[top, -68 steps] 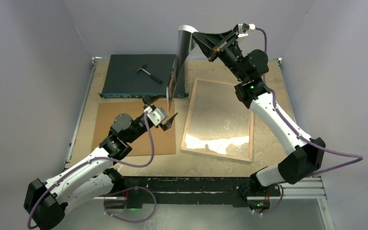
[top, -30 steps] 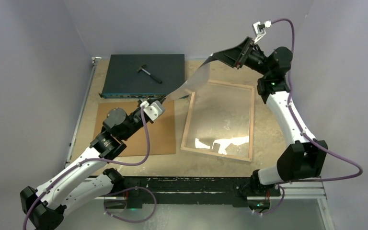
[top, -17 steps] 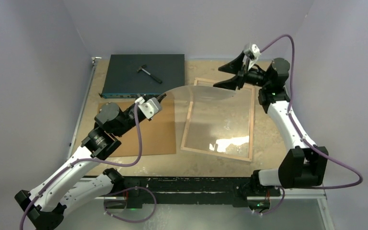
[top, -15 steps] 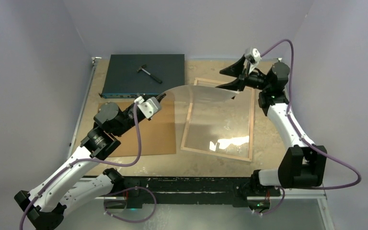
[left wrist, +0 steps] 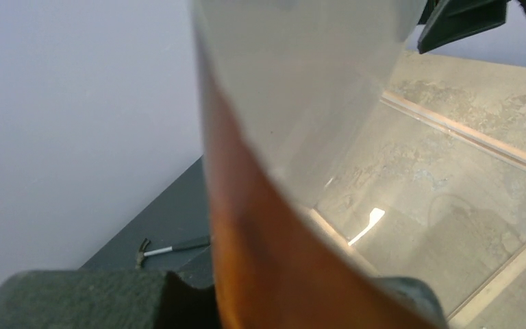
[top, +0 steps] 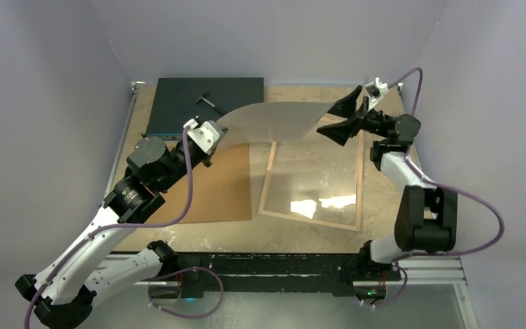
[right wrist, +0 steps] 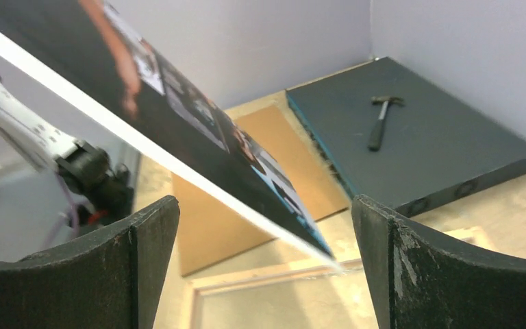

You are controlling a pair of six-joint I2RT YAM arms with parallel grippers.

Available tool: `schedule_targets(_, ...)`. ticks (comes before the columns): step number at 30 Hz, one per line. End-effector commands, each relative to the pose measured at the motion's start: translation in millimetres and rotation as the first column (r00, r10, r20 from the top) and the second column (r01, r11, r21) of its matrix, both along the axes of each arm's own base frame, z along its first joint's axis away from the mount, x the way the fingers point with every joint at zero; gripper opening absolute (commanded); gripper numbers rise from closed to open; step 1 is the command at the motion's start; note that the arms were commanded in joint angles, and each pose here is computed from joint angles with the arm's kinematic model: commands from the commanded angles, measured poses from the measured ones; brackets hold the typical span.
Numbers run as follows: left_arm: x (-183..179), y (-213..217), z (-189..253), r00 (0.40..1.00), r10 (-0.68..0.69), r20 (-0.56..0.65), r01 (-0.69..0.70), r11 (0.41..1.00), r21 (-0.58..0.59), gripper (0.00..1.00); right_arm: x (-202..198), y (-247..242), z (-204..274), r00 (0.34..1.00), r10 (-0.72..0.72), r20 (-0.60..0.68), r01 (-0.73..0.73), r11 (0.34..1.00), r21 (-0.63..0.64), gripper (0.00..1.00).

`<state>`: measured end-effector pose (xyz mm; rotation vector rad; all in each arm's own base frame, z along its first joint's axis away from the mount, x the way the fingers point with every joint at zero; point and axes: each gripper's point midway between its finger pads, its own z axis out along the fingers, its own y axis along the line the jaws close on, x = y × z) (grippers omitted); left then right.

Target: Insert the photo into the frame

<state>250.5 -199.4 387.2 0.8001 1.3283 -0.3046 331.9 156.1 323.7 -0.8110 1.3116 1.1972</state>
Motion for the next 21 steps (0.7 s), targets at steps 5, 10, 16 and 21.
schedule_targets(5, -7, 2, 18, 1.0, -0.012, -0.016, 0.012, 1.0, 0.001, 0.0, -33, 27, 32, 0.932, 0.142, 0.333, -0.161, 0.987, 0.03, 0.97)
schedule_targets(10, -11, -1, 18, 0.999, -0.05, -0.003, 0.05, 0.998, 0.025, 0.0, -37, 31, 38, 0.915, 0.163, 0.368, -0.177, 0.984, 0.004, 0.96)
schedule_targets(16, -15, -10, 22, 0.994, -0.104, -0.018, 0.105, 0.994, 0.043, 0.0, -32, 31, 48, 0.882, 0.152, 0.445, -0.164, 0.986, -0.011, 0.94)
schedule_targets(21, -18, -10, 25, 0.993, -0.114, -0.013, 0.114, 0.992, 0.048, 0.0, -26, 31, 52, 0.867, 0.153, 0.474, -0.162, 0.987, -0.023, 0.95)
